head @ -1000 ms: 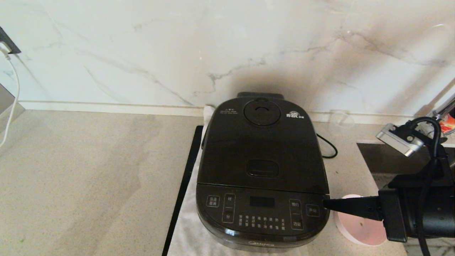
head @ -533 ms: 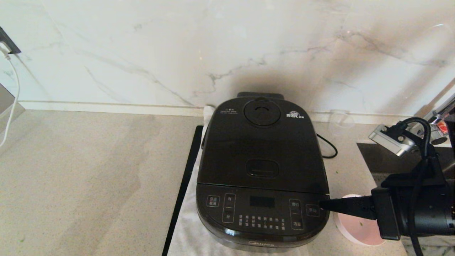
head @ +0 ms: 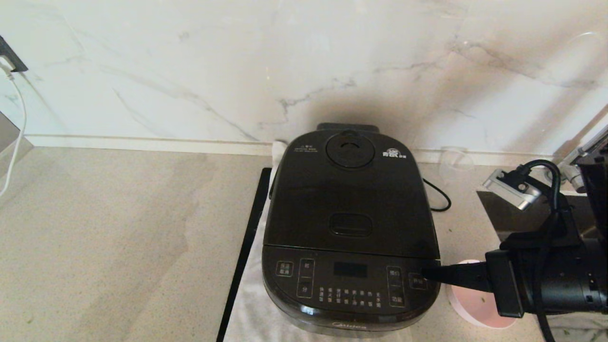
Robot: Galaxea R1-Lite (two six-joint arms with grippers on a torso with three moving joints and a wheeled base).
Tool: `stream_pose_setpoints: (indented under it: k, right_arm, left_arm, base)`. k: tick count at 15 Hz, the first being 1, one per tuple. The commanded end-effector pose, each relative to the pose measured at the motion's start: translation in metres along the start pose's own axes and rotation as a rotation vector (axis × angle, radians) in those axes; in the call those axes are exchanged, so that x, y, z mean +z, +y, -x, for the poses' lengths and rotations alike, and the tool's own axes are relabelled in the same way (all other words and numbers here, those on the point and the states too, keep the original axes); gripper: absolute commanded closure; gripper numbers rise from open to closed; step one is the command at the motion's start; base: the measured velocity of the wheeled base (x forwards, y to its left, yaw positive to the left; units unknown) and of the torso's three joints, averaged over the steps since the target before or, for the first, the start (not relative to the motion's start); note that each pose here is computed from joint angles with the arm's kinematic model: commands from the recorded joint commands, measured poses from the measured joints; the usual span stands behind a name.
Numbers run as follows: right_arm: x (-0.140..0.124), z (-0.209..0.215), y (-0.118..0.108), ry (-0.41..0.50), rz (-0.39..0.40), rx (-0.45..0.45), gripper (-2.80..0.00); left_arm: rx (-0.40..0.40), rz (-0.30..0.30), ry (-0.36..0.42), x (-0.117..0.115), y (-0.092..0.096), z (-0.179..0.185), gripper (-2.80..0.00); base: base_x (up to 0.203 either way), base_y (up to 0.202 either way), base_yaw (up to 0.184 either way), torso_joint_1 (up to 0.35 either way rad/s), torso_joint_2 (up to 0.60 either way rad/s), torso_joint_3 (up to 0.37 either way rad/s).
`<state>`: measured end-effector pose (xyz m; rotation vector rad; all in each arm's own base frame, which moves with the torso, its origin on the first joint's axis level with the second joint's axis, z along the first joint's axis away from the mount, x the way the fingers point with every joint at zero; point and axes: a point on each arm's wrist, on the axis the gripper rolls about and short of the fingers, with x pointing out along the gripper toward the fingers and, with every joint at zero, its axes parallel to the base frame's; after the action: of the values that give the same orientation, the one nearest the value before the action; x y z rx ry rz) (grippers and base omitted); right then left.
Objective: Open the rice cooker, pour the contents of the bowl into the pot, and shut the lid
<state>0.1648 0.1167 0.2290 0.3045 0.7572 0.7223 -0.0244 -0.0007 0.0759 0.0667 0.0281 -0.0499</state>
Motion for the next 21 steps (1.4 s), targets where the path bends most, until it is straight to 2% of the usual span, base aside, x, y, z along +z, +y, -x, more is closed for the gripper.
stream_pose_setpoints:
  k: [1, 21]
  right_arm:
    - [-0.0016, -0.0001, 0.0008, 0.007, 0.000, 0.005, 0.00]
    - [-0.0033, -0.0041, -0.0002, 0.025, -0.004, 0.002, 0.00]
  left_arm:
    - [0.000, 0.000, 0.000, 0.0002, 0.0000, 0.0001, 0.00]
    - [0.000, 0.000, 0.000, 0.0001, 0.0000, 0.0001, 0.00]
  base:
    - [0.000, 0.000, 0.000, 0.000, 0.00, 0.000]
    - [0.000, 0.000, 0.000, 0.000, 0.00, 0.000]
